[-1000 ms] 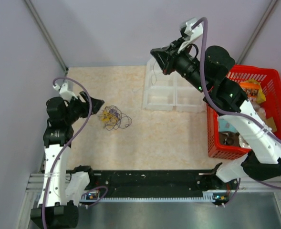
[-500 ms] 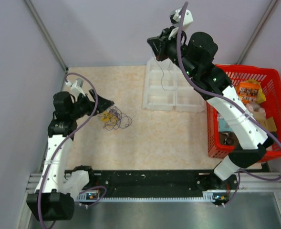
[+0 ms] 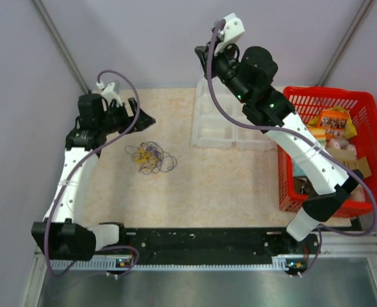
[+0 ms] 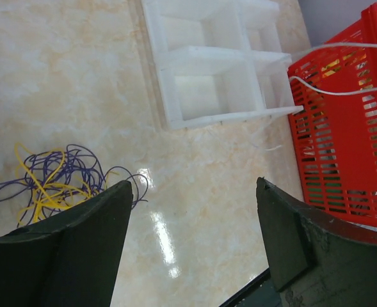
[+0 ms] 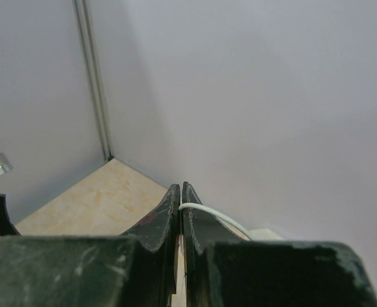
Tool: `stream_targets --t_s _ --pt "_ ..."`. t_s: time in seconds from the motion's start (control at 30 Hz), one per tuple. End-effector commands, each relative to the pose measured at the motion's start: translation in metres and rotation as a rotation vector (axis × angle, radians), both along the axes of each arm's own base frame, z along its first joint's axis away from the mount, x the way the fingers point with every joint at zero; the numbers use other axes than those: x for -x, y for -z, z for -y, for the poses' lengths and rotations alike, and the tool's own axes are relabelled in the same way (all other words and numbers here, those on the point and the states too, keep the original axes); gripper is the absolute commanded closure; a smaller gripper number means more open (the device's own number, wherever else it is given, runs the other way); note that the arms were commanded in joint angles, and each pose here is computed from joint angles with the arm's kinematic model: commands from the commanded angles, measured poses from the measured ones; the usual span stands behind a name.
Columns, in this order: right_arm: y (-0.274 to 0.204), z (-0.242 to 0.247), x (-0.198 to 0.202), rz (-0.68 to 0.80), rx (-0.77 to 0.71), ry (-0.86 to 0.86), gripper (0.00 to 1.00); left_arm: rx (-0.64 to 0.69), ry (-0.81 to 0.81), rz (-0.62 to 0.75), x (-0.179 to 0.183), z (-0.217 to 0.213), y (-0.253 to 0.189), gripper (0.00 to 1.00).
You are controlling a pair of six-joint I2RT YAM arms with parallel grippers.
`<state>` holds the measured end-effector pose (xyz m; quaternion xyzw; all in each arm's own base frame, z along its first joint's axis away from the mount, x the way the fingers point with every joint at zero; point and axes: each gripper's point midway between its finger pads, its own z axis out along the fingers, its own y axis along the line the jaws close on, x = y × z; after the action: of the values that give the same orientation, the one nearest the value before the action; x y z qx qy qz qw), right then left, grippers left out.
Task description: Untangle the cables
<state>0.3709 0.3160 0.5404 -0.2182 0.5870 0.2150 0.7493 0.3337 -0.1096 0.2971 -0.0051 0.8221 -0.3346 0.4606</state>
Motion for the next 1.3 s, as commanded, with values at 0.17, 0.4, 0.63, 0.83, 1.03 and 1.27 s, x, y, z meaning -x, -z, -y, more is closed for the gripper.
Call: stream_targets --t_s 0.17,0.4,0.63,0.83,1.03,1.27 --pt "0.036 -0.008 -0.027 -0.091 0.018 0.027 1.00 0.059 -0.060 0.022 -0.014 -0.001 -0.046 0.15" --pt "0.050 -0.002 -0.063 -0.123 0.024 0.068 1.00 0.048 -0.148 0.118 -0.030 -0.037 -0.095 0.12" --pt "0.069 0.009 -0.087 -0.162 0.027 0.148 1.00 0.132 -0.085 0.061 -0.043 -0.027 -0.085 0.13" --pt "0.031 0.014 -0.099 -0.101 -0.029 0.159 1.00 0.160 -0.059 0.038 -0.058 -0.024 -0.080 0.13" --pt "-0.035 0.037 -0.125 0.083 -0.189 0.220 1.00 0.129 -0.050 0.047 -0.055 -0.026 -0.079 0.13" --pt "-0.041 0.050 -0.162 0.241 -0.272 0.341 1.00 0.088 -0.051 0.057 -0.042 -0.030 -0.077 0.13"
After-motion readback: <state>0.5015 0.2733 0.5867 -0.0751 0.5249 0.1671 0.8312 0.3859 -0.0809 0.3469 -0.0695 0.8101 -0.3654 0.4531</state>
